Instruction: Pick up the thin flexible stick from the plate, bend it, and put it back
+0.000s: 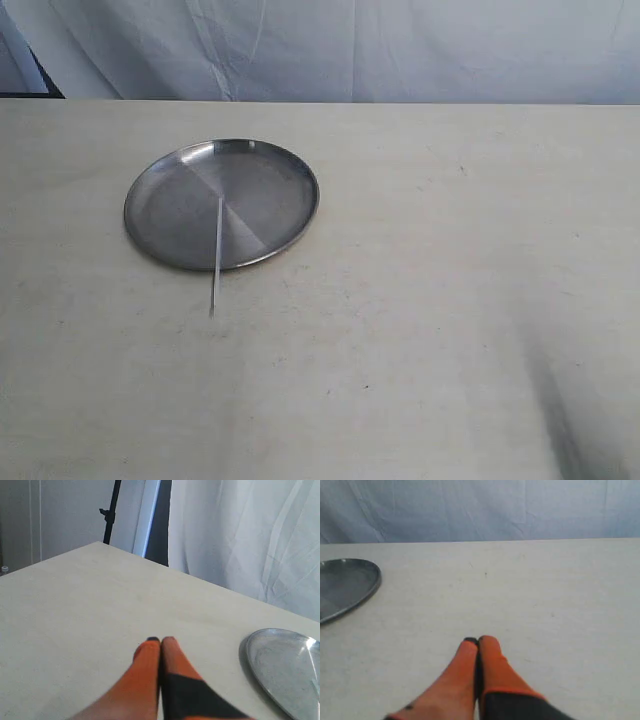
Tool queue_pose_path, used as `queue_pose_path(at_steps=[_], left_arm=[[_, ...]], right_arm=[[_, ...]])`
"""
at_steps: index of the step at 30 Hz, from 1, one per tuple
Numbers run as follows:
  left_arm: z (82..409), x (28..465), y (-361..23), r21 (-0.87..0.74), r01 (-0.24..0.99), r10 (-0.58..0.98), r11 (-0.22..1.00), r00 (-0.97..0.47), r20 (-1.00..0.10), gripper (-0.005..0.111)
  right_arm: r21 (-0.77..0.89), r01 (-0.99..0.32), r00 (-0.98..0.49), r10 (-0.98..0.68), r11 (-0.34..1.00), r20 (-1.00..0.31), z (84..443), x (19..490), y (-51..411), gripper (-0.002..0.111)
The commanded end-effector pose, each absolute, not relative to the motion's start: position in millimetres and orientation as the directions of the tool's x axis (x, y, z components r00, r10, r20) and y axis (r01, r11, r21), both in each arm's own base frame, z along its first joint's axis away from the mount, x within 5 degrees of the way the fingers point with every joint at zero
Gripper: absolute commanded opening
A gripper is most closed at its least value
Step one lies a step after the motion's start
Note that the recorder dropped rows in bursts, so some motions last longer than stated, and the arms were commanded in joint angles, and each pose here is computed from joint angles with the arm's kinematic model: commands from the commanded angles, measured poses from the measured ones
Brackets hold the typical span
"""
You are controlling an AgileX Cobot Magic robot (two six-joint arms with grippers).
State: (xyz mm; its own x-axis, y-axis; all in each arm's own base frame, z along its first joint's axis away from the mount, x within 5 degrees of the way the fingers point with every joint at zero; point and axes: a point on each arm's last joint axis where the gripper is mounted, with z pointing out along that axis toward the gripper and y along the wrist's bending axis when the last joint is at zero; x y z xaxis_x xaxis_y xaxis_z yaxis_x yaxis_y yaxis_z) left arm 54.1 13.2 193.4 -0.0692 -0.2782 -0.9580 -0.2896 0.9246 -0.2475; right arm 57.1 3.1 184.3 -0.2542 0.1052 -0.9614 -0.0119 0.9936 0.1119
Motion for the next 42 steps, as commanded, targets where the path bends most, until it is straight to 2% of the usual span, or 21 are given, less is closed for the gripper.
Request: queue_pose_path(at_steps=[1,3,6,10,14,18,22,24,26,28,29,30,32,34,36,38,40,42], left_arm=[[192.3,54.1,12.9,-0.248,-0.284,-0.278,0.926,-0.069,-0.958,0.0],[192.3,54.1,12.9,-0.248,-0.284,-0.278,0.926,-0.069,-0.958,0.0],[192.3,54.1,12.9,-0.248,-0.284,-0.278,0.926,-0.069,-0.958,0.0],[192.3,54.1,12.9,-0.248,-0.284,-0.278,0.926,-0.069,-0.958,0.0],[192.3,54.1,12.9,-0.248,-0.284,-0.278,0.926,-0.069,-0.958,0.0],[192.3,54.1,12.9,-0.248,-0.284,-0.278,0.926,-0.069,-0.958,0.0],[192.3,54.1,12.9,-0.248,-0.284,-0.278,0.926,-0.069,-0.958,0.0],[192.3,54.1,12.9,-0.248,-0.284,-0.278,0.926,-0.069,-0.958,0.0],[192.3,54.1,12.9,-0.246,-0.285,-0.276,0.926,-0.069,-0.959,0.0],[192.3,54.1,12.9,-0.246,-0.285,-0.276,0.926,-0.069,-0.959,0.0],[192.3,54.1,12.9,-0.246,-0.285,-0.276,0.926,-0.069,-0.959,0.0],[192.3,54.1,12.9,-0.246,-0.285,-0.276,0.926,-0.069,-0.959,0.0],[192.3,54.1,12.9,-0.246,-0.285,-0.276,0.926,-0.069,-0.959,0.0],[192.3,54.1,12.9,-0.246,-0.285,-0.276,0.926,-0.069,-0.959,0.0],[192.1,53.7,14.1,-0.191,-0.293,-0.224,0.937,-0.084,-0.971,0.0],[191.9,53.3,15.5,-0.045,-0.282,-0.084,0.958,-0.128,-0.988,0.0],[192.2,53.1,16.4,0.024,-0.279,-0.017,0.96,-0.145,-0.989,0.0],[192.2,53.0,16.5,0.031,-0.279,-0.01,0.96,-0.147,-0.989,0.0]], right_arm=[[0.491,-0.012,-0.162,0.483,0.871,-0.861,194.2,58.5,7.9,0.0],[0.67,-0.021,-0.127,0.662,0.742,-0.738,199.2,59.0,8.8,0.0],[0.711,-0.038,-0.008,0.712,0.702,-0.703,208.5,59.7,2.6,0.0],[0.71,-0.055,0.127,0.71,0.702,-0.692,218.2,58.9,-5.0,0.0],[0.715,-0.091,0.356,0.693,0.693,-0.627,234.8,53.4,-18.3,0.0],[0.717,-0.115,0.469,0.673,0.688,-0.571,243.0,48.5,-24.9,0.0],[0.711,-0.125,0.468,0.673,0.692,-0.572,243.7,48.4,-24.1,0.0],[0.719,-0.182,0.568,0.669,0.67,-0.48,260.8,41.6,-29.6,0.0],[0.684,-0.163,0.649,0.599,0.711,-0.469,281.5,39.6,-33.7,0.0],[0.628,-0.079,0.607,0.537,0.775,-0.586,302.9,54.8,-30.6,0.0],[0.554,-0.019,0.537,0.475,0.832,-0.696,314.5,71.5,-25.9,0.0],[0.497,0.005,0.498,0.429,0.868,-0.753,325.4,81.1,-22.8,0.0],[0.354,0.029,0.321,0.327,0.935,-0.889,342.9,113.2,-12.4,0.0],[0.265,0.013,0.114,0.261,0.964,-0.958,353.3,146.7,-3.2,0.0],[0.232,-0.012,-0.286,0.219,0.973,-0.933,348.9,204.5,8.4,0.0],[0.213,-0.066,-0.542,0.145,0.975,-0.828,343.3,252.6,20.6,0.0],[0.222,-0.147,-0.67,0.068,0.964,-0.739,331.9,288.7,46.5,0.0],[0.209,-0.227,-0.694,-0.007,0.951,-0.72,324.0,308.6,72.6,0.0]])
